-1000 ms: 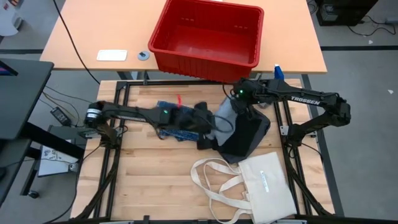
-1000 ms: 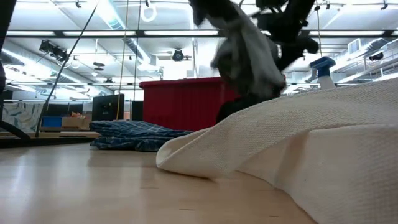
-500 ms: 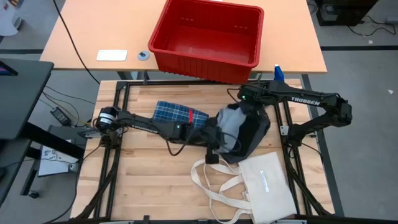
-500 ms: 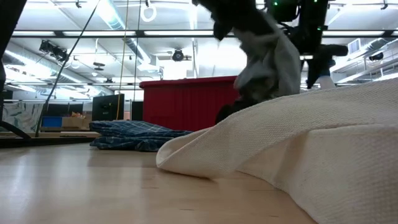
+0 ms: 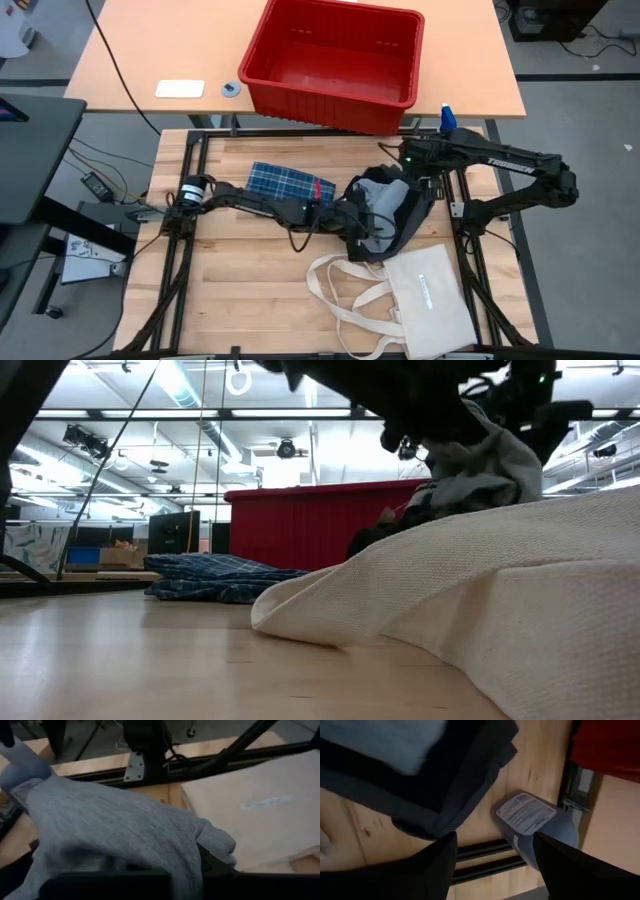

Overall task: Fold laundry
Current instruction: Stack the gray shirt on top of the black shirt

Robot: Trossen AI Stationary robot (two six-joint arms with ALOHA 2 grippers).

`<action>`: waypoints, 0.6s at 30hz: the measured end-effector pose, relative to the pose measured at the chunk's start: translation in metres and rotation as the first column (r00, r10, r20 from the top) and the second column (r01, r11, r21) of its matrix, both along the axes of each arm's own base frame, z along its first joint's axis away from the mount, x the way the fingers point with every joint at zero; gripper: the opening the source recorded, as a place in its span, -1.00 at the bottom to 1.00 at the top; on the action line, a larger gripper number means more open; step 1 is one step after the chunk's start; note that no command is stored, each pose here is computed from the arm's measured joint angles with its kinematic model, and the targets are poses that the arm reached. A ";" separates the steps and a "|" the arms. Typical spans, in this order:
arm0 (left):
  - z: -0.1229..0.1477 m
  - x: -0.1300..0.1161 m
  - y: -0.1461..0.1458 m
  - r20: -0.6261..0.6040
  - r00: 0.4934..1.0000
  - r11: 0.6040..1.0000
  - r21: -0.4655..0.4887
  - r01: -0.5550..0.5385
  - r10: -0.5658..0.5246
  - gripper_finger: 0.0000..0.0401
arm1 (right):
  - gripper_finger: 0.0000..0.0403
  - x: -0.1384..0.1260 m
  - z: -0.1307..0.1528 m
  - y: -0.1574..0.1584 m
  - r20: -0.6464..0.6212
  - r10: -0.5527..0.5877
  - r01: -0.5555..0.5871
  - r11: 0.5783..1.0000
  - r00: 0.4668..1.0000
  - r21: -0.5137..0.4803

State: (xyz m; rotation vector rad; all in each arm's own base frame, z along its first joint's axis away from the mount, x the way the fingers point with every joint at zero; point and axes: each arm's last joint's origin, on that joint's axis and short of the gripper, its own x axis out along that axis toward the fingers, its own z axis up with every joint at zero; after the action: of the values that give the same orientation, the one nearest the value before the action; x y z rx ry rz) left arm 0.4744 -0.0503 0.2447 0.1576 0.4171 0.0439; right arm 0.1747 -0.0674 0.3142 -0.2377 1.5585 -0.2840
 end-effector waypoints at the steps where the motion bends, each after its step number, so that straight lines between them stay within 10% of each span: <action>1: -0.003 0.002 0.001 0.005 1.000 1.000 0.009 -0.001 0.000 -0.93 | 0.33 -0.002 0.003 0.002 0.021 -0.013 0.013 1.000 1.000 -0.003; 10: -0.030 0.018 0.005 0.051 0.999 1.000 0.011 0.018 -0.019 -0.87 | 0.33 -0.014 0.024 0.009 0.175 -0.156 0.152 0.988 0.972 0.033; 18: -0.040 0.021 0.005 0.044 0.998 0.999 -0.009 0.052 -0.051 -0.17 | 0.33 -0.013 0.027 0.017 0.231 -0.244 0.210 0.964 0.942 0.163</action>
State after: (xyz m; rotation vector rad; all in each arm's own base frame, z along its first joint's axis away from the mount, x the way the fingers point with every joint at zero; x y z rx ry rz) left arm 0.4953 -0.0454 0.2050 0.1566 0.3690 -0.0057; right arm 0.1621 -0.0505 0.3409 0.0851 1.3482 -0.3722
